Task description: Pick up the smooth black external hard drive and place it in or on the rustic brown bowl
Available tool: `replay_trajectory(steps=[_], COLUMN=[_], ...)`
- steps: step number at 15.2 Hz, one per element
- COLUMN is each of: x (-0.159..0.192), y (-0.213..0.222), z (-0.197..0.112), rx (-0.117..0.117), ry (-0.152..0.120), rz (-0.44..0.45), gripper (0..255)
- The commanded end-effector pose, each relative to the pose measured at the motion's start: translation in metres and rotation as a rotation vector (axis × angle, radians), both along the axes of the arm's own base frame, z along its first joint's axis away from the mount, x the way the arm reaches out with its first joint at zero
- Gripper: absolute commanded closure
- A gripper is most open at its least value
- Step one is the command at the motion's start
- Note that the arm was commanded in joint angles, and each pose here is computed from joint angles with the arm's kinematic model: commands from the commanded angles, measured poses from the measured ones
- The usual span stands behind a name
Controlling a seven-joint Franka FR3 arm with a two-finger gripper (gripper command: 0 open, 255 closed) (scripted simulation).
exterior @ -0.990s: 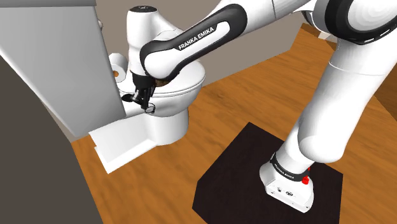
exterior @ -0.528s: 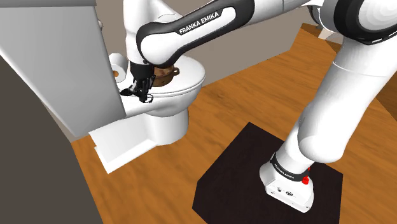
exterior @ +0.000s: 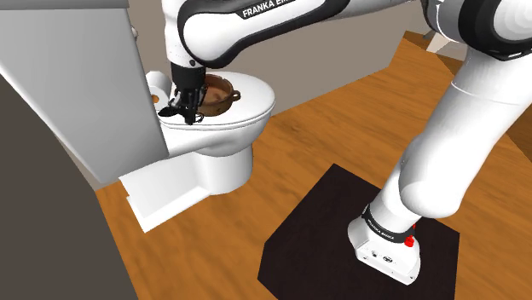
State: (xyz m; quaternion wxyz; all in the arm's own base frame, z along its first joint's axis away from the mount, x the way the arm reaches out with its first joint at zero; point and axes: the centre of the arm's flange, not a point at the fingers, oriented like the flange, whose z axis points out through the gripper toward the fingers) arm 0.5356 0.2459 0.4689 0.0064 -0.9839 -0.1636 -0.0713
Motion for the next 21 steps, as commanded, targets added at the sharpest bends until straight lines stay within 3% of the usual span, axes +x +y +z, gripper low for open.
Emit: replay_trajectory(steps=[1,6,21], x=[0.000,0.000,0.117], y=[0.000,0.000,-0.159], z=[0.010,0.032,0.021], rx=[0.000,0.000,0.000], ry=[0.000,0.000,0.000], rz=[0.000,0.000,0.000], gripper=[255,255,255])
